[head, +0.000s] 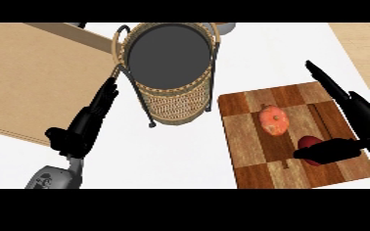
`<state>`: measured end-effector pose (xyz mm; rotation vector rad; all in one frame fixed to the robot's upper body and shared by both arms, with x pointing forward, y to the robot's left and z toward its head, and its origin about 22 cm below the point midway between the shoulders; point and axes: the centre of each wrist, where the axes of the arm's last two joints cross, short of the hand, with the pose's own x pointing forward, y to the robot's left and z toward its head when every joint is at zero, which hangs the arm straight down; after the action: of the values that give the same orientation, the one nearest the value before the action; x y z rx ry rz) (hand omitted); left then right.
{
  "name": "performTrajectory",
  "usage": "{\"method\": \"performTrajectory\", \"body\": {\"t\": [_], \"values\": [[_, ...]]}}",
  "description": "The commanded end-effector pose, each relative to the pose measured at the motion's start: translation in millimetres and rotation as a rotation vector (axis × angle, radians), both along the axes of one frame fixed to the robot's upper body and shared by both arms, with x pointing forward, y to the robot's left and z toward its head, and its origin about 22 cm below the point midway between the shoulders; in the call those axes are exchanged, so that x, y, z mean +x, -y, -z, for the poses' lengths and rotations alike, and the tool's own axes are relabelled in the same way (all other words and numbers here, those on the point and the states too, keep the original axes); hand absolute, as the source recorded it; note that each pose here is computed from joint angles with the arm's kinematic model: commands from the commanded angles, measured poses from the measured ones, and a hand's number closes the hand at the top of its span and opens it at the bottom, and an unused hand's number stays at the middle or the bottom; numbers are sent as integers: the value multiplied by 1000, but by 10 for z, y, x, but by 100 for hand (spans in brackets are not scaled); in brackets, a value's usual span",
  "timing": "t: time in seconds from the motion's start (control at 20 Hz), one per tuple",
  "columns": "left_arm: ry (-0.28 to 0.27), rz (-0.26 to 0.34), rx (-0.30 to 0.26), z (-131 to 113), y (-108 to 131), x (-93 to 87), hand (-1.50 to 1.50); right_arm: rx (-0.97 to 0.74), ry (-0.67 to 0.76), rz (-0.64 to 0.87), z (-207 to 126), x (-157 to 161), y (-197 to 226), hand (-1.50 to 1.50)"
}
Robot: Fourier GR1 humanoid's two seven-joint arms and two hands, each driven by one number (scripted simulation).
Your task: Pick the tomato from the cutting board and place it in the tiered basket
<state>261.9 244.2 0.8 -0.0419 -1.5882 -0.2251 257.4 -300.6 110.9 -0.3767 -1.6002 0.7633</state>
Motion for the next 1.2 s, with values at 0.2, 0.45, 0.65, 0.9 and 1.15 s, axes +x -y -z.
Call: {"method": "performTrajectory", "body": {"t": [0.2, 0.45, 0.65, 0.9, 1.15], "values": [[-60, -12, -8, 117, 18, -51, 0, -706, -199, -48, -800, -192, 96, -150], [-50, -3, -11, 160, -35, -83, 0, -780, -312, -92, -993, -511, -190, -150], [-59, 7, -19, 332, -72, -10, 0, -791, -345, -58, -1006, -643, -292, -150], [-57, 4, -10, 209, -17, -138, 0, -748, -294, 62, -914, -709, -399, -150], [-59, 31, -15, 192, 169, -114, 0, -870, -346, 148, -599, -586, -433, -150]]}}
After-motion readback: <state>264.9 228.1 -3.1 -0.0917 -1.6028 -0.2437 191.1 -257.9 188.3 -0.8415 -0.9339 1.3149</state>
